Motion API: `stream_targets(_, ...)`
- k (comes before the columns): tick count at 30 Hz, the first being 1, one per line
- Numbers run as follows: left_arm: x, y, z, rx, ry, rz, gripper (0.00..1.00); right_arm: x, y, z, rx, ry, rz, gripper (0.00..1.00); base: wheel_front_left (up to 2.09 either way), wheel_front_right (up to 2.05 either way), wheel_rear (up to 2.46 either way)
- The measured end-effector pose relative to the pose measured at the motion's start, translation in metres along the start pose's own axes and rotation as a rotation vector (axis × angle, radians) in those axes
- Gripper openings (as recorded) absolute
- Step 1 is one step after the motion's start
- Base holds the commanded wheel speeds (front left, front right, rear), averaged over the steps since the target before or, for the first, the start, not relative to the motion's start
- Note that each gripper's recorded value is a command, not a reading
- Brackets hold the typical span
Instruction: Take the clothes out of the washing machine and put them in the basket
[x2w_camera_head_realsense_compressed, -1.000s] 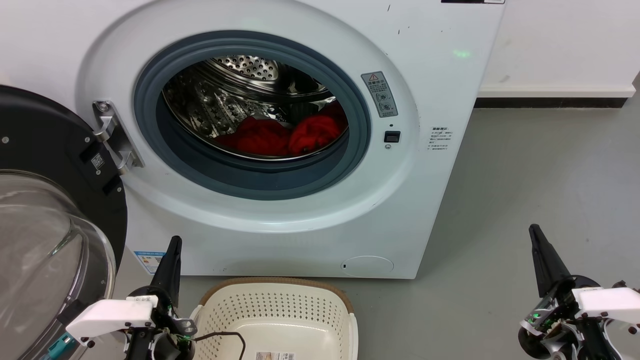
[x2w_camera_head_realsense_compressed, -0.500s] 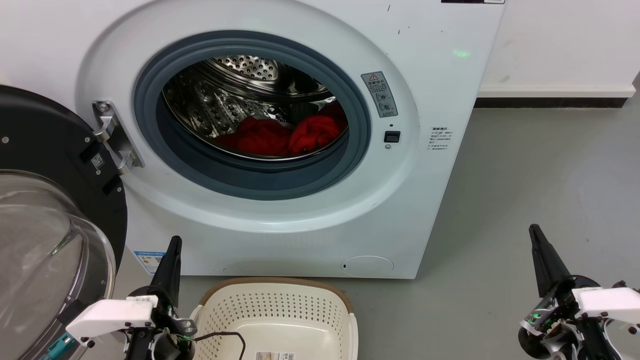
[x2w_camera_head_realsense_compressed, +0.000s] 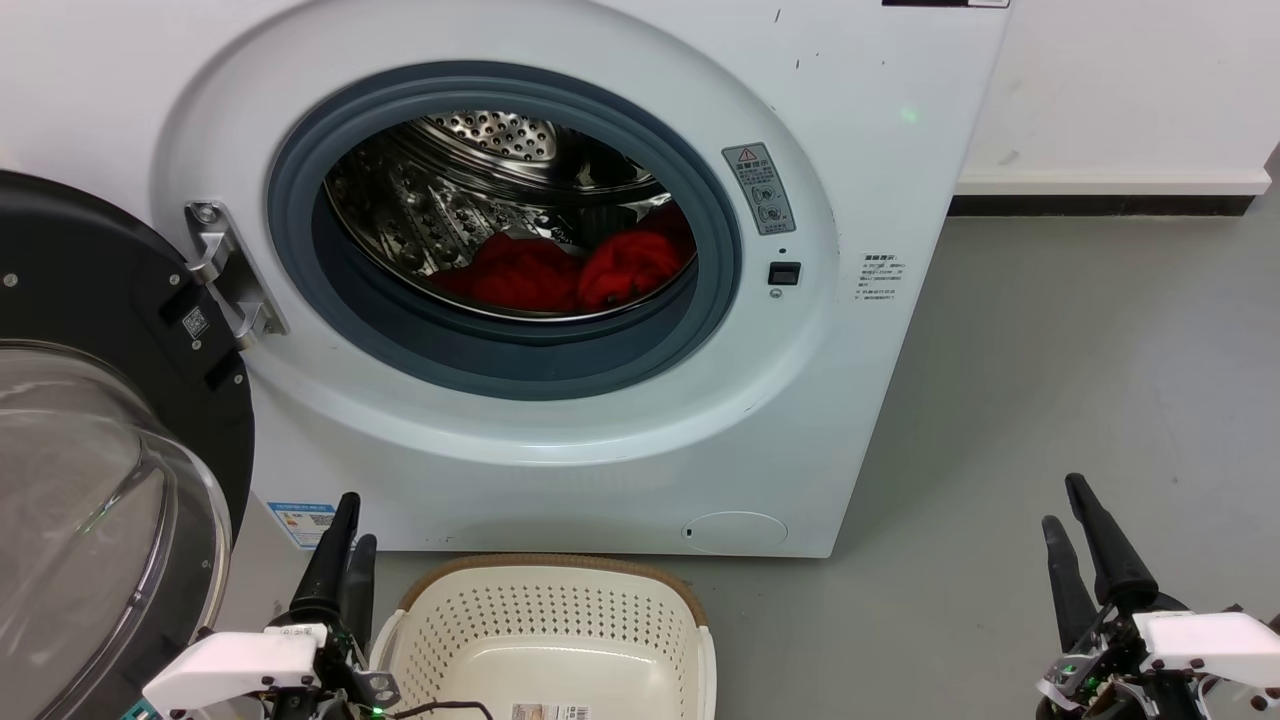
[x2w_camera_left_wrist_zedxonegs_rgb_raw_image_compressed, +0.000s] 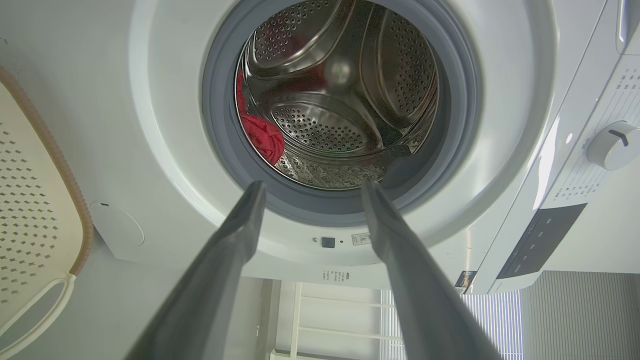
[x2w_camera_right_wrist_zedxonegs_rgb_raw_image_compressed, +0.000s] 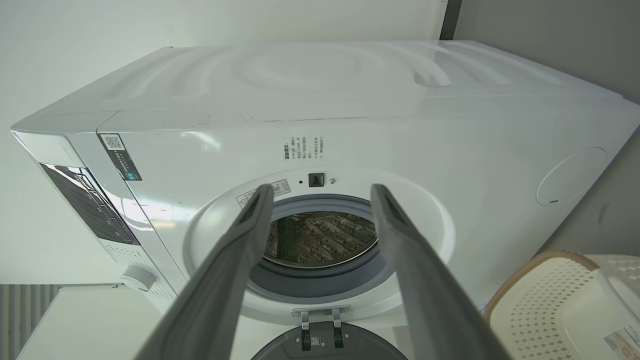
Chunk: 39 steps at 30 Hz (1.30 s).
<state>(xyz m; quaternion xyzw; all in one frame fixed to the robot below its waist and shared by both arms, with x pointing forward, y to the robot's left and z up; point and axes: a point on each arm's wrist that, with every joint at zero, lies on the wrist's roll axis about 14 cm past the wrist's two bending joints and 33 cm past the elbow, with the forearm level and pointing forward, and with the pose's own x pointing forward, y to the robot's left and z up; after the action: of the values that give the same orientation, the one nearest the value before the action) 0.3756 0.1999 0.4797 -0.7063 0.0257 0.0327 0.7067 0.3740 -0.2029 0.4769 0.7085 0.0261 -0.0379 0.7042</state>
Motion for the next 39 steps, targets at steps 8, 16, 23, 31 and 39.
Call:
stream_targets(8,0.002,-0.011,0.004,0.118,-0.027,-0.022,1.00,0.000,0.004,0.006,-0.102,-0.033,0.006,1.00,0.00,0.00,0.00)
stream_targets(16,0.003,-0.020,0.004,0.270,-0.046,-0.028,1.00,0.000,0.017,0.010,-0.272,-0.059,0.042,1.00,0.00,0.00,0.00)
stream_targets(23,0.002,-0.025,0.003,0.410,-0.061,-0.026,1.00,-0.002,0.028,0.010,-0.432,-0.074,0.072,1.00,0.00,0.00,0.00)
stream_targets(31,0.000,-0.029,0.000,0.570,-0.075,-0.029,1.00,-0.004,0.038,0.004,-0.623,-0.078,0.103,1.00,0.00,0.00,0.00)
stream_targets(39,-0.001,-0.031,-0.003,0.710,-0.087,-0.030,1.00,-0.007,0.047,-0.002,-0.808,-0.081,0.138,1.00,0.00,0.00,0.00)
